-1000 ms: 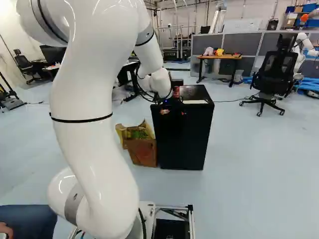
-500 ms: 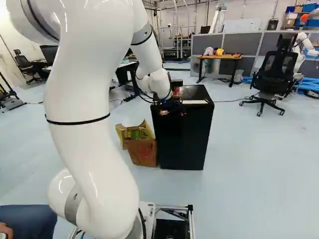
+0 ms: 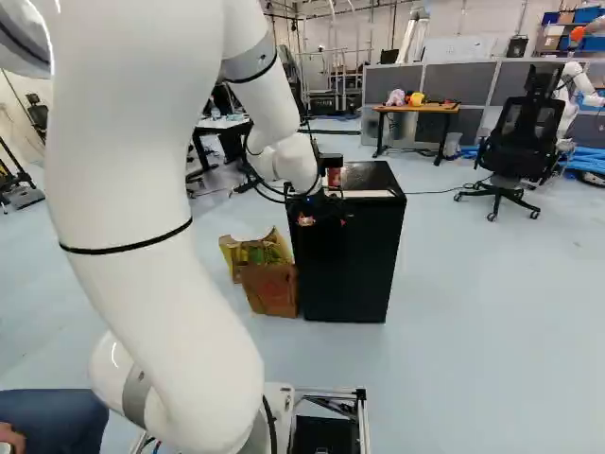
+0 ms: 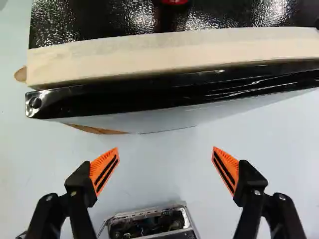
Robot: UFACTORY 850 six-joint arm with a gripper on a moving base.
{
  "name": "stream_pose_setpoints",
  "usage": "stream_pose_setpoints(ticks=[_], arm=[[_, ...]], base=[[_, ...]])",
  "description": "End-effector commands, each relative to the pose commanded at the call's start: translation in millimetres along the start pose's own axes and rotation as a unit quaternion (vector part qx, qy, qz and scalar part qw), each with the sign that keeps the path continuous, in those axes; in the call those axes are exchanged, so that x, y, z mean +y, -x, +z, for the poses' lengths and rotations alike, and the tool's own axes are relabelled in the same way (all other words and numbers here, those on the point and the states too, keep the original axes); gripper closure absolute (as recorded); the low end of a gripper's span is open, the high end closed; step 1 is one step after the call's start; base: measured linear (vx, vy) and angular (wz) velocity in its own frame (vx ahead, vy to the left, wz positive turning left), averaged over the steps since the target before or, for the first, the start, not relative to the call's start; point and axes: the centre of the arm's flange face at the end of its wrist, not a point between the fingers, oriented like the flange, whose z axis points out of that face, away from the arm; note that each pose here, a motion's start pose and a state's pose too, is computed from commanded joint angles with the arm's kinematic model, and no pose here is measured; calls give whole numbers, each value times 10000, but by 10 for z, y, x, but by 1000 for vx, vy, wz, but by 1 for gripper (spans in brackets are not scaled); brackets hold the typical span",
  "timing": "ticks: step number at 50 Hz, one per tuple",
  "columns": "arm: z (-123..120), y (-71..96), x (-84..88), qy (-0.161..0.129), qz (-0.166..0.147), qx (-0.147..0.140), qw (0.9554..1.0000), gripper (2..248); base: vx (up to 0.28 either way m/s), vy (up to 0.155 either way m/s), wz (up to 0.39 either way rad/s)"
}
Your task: Grab a drink from the fridge
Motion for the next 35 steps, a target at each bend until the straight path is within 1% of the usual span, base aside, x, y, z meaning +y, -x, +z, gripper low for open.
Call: stream_pose_setpoints(ticks=[18,27,35], arm=[[-194,209,-40,-6,-161,545,9984,3],[-286,306,-27,6,-210,828,9963,3],[-345,348,-22,10,-262,1087,9937,3]], base=[[0,0,0],[0,0,0],[0,0,0]])
